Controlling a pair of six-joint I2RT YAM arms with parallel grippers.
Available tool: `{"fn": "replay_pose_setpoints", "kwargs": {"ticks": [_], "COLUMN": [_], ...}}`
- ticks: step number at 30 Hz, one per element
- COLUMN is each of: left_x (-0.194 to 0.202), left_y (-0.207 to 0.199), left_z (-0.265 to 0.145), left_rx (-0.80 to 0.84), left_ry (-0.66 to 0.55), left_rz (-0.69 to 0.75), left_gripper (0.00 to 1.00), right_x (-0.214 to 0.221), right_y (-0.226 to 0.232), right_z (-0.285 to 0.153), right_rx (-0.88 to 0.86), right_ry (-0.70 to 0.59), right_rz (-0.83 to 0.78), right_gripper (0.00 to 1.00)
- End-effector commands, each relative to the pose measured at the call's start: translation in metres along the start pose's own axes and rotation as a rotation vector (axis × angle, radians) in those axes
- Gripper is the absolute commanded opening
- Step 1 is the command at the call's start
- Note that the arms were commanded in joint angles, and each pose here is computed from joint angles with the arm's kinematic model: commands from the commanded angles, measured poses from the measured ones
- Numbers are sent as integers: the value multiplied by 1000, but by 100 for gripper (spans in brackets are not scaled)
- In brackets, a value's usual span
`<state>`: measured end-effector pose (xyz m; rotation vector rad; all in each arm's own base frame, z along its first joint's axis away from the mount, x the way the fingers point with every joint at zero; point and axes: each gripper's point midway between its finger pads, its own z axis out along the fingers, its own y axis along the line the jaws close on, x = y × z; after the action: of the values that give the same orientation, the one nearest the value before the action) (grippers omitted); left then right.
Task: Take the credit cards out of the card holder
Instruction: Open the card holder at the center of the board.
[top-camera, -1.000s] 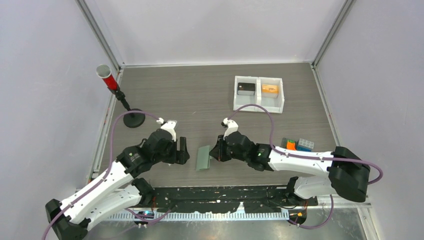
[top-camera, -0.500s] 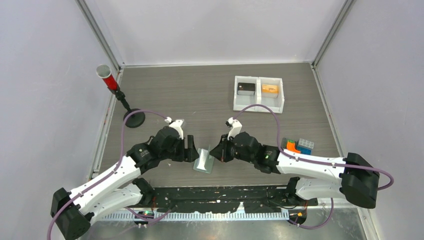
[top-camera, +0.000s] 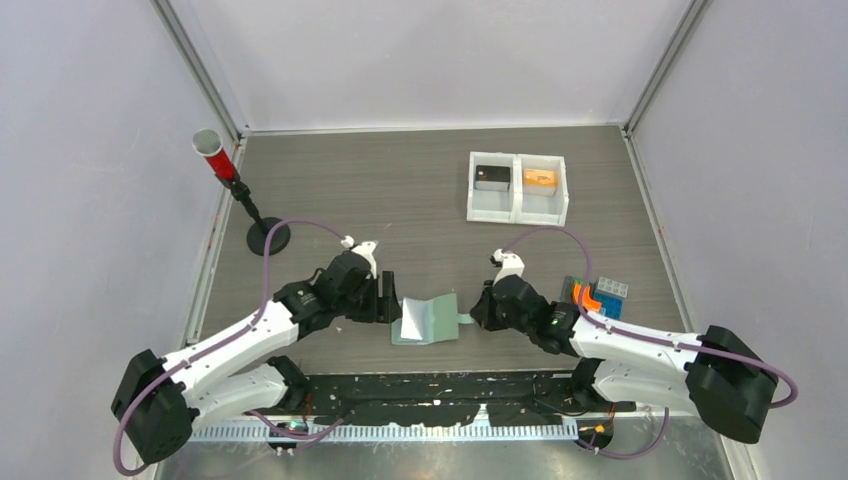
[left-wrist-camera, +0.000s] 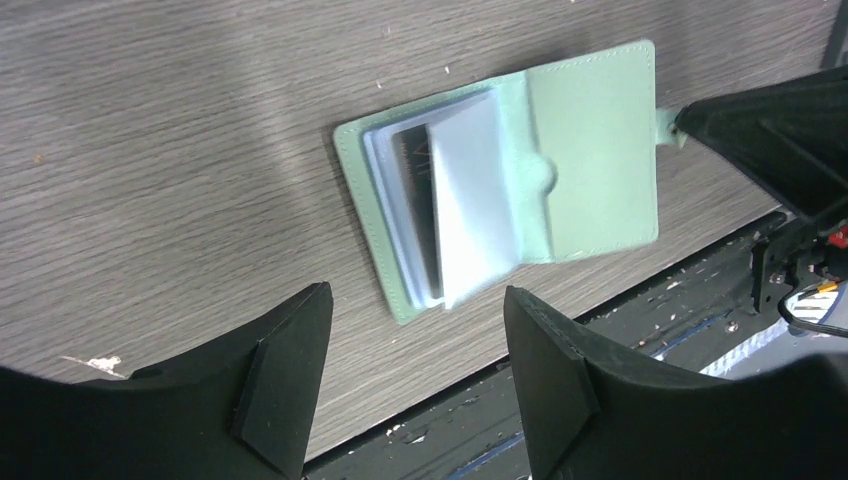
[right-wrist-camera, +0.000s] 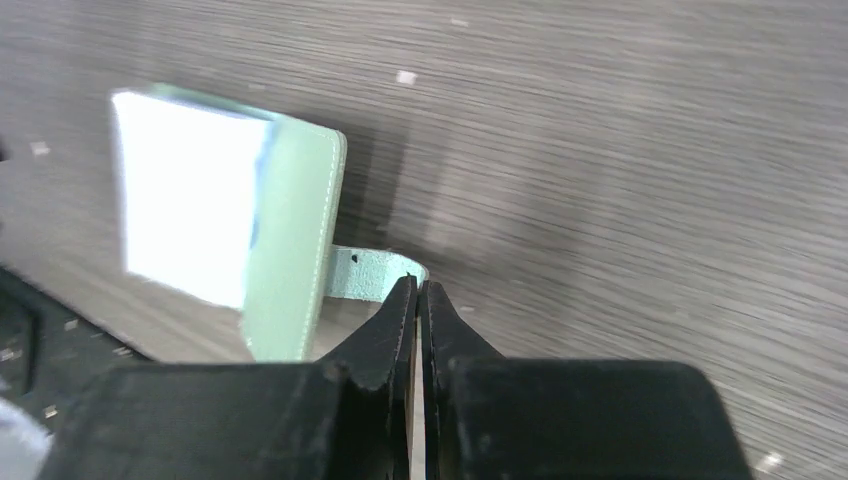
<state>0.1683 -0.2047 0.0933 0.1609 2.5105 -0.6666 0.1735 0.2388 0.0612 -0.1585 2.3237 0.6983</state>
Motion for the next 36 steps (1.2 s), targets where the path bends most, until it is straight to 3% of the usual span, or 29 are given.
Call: {"fn": "replay_pose_setpoints", "kwargs": {"ticks": [1, 15, 25, 36], "left_x": [-4, -7, -8, -4], "left_y": [-9, 0, -27, -45], "left_z": [11, 36, 46, 53], "left_rx": [39, -26, 88, 186], "left_ry": [-7, 41, 104, 143], "left_rz": [-17, -53, -15, -18], "left_gripper": [65, 50, 34, 30], "right_x": [6, 7, 0, -9], "right_y": [-25, -36, -24, -17], "right_z": [1, 6, 1, -3], "right_rx": [40, 70, 17, 2], "right_ry": [13, 32, 17, -1], "right_rz": [25, 31, 27, 31], "right_gripper": [5, 5, 6, 7]}}
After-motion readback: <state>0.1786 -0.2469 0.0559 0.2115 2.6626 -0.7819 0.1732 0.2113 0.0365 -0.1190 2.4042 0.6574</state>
